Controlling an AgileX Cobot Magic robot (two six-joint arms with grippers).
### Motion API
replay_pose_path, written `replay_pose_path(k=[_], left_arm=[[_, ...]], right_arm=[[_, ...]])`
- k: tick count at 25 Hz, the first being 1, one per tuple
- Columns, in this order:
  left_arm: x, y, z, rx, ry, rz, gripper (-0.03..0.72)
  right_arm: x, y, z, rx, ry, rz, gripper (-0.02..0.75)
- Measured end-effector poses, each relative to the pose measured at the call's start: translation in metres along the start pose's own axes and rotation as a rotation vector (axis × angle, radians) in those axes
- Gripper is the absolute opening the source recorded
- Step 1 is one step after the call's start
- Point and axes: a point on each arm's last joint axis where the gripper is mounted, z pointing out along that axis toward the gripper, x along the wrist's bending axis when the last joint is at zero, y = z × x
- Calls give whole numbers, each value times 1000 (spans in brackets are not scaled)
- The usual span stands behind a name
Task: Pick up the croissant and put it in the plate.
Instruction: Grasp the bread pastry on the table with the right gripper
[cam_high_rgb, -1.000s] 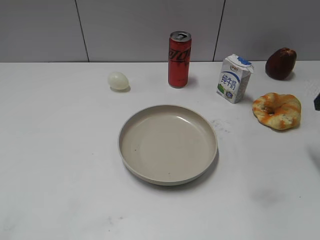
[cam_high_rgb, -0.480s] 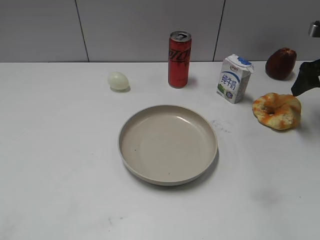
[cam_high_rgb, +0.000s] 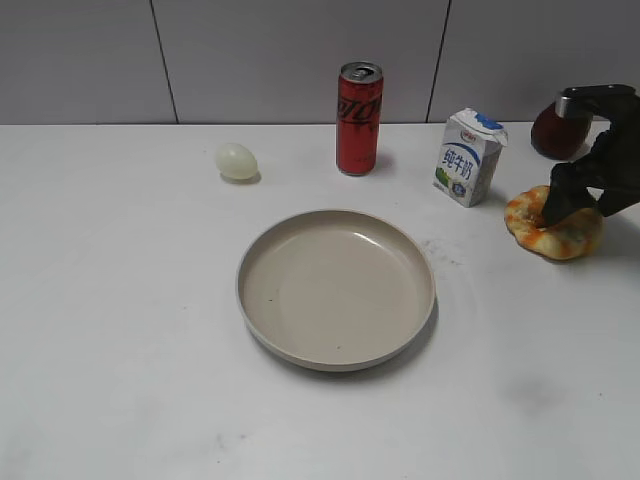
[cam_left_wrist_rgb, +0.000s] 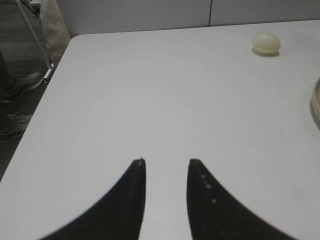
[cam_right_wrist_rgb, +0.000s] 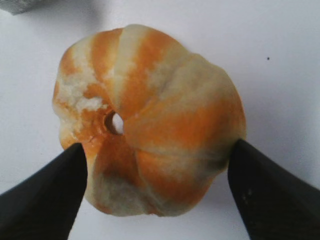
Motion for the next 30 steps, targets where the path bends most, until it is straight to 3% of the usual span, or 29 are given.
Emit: replay_pose_path(k=[6, 15, 19, 23, 30], left_arm=[[0, 0, 0, 0, 0, 0, 228], [0, 0, 0, 0, 0, 0, 228], [0, 0, 0, 0, 0, 0, 228], [0, 0, 0, 0, 0, 0, 228], [0, 0, 0, 0, 0, 0, 228]], right_arm=[[-7, -1, 12, 9, -58, 6, 666], [-7, 0, 23, 2, -52, 25, 652], [-7, 0, 23, -7, -45, 13, 611], [-6, 0, 23, -5, -40, 15, 521], [-6, 0, 23, 7, -30, 29, 247]])
